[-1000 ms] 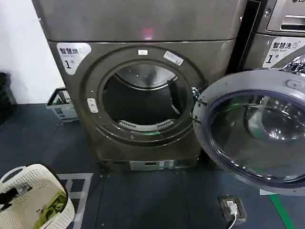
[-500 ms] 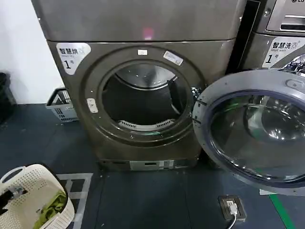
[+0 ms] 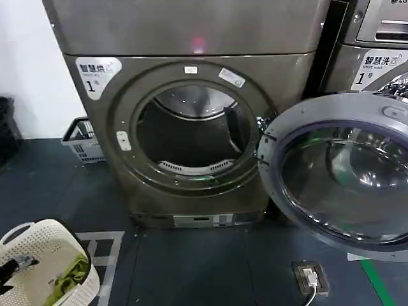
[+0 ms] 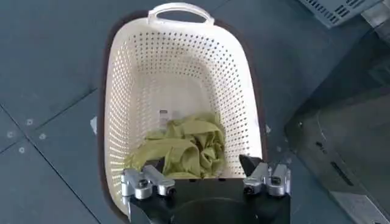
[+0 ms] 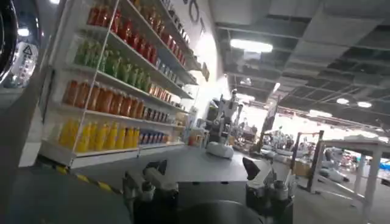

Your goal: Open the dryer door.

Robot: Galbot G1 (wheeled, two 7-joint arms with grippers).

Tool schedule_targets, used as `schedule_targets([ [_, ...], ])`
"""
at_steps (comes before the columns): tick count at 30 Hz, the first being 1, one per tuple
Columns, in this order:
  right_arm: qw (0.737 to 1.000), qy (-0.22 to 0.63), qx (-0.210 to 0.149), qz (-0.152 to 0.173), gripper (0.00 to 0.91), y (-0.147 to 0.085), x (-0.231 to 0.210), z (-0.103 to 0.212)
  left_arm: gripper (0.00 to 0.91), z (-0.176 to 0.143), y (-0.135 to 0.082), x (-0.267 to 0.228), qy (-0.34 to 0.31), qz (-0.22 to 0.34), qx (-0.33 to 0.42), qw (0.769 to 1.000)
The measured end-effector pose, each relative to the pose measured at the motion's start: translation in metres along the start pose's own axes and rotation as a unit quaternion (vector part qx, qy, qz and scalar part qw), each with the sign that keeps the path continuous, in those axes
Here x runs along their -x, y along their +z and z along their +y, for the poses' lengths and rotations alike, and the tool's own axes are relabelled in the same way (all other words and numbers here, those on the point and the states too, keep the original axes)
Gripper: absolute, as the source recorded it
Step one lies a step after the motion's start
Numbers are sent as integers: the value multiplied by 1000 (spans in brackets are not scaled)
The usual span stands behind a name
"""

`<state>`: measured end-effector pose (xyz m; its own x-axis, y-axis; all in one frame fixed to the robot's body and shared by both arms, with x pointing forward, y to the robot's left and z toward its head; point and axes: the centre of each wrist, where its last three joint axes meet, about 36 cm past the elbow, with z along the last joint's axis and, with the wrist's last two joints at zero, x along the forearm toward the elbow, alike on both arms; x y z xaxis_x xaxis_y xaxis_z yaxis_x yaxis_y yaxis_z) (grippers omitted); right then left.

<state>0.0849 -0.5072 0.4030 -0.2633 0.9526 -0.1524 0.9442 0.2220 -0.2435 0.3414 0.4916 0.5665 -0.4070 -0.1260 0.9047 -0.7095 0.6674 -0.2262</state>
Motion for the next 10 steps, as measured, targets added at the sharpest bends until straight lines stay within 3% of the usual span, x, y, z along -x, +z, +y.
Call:
schedule_targets([
  [10, 1000, -2, 2, -2, 907, -1, -1, 2, 907, 1, -1, 2, -1, 2, -1, 1000],
])
